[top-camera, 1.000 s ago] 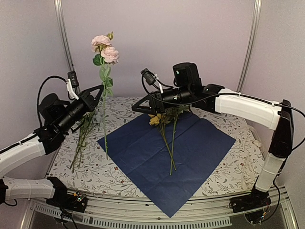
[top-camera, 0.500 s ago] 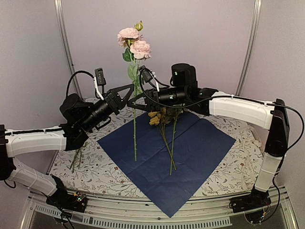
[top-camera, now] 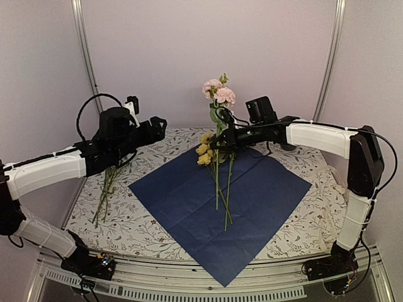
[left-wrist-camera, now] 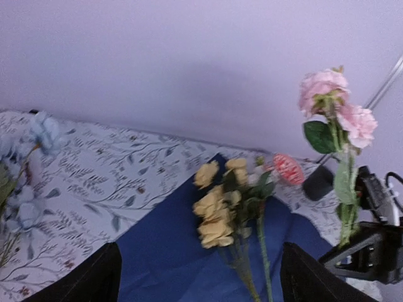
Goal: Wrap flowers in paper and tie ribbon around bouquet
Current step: Pass from the left arm to the right, then place the fake flower on the flattened wrapping paper, then pick up the fake flower from the corner of the board.
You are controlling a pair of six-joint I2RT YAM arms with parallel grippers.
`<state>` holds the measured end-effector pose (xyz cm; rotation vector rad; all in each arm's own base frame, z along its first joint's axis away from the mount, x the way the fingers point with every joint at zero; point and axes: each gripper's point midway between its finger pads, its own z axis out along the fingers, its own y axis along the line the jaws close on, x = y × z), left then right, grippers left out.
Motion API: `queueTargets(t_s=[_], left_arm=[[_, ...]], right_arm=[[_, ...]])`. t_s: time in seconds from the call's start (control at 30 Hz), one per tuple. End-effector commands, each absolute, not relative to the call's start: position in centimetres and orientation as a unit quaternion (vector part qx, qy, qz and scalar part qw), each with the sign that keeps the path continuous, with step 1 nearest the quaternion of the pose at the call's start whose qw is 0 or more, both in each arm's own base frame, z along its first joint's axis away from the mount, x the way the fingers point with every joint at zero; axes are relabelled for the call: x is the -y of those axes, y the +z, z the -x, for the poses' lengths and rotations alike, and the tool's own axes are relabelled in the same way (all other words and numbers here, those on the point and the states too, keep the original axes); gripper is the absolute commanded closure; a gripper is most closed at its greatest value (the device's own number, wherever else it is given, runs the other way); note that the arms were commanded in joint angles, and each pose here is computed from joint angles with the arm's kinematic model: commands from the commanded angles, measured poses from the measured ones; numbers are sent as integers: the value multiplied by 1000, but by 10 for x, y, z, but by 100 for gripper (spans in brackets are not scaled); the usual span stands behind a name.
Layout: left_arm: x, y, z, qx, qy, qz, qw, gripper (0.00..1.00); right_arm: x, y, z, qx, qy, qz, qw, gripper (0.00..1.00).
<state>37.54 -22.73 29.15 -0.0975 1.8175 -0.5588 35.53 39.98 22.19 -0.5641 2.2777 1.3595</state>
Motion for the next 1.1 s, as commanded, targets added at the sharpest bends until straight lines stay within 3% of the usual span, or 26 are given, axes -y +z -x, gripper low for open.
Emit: queueTargets(t_s=[0.0,0.1,0.27,0.37,0.53,0.8,1.07], left_arm=[[166,172,-363,-888,-68,59,451,14],[147,156,-360,-888,-53,74,451,15],[92,129,-363,-903,-15,135,409,21],[53,112,-367,-906,-9,184,381,23],[6,83,-371,-901,-2,250,354,28],[-32,39,-365,-904,23,294,310,62],[-41,37,-386,-908,51,281,306,67]], right_arm=[[-371,118,-341,-902,394,152,91,100],[-361,99,-359,-911,381,134,86,100],[-343,79,-376,-934,324,112,99,70],[-332,92,-385,-942,290,111,129,60],[-321,122,-386,-942,269,124,162,58],[-317,129,-369,-935,283,141,162,58],[-320,118,-361,-933,294,151,142,58]])
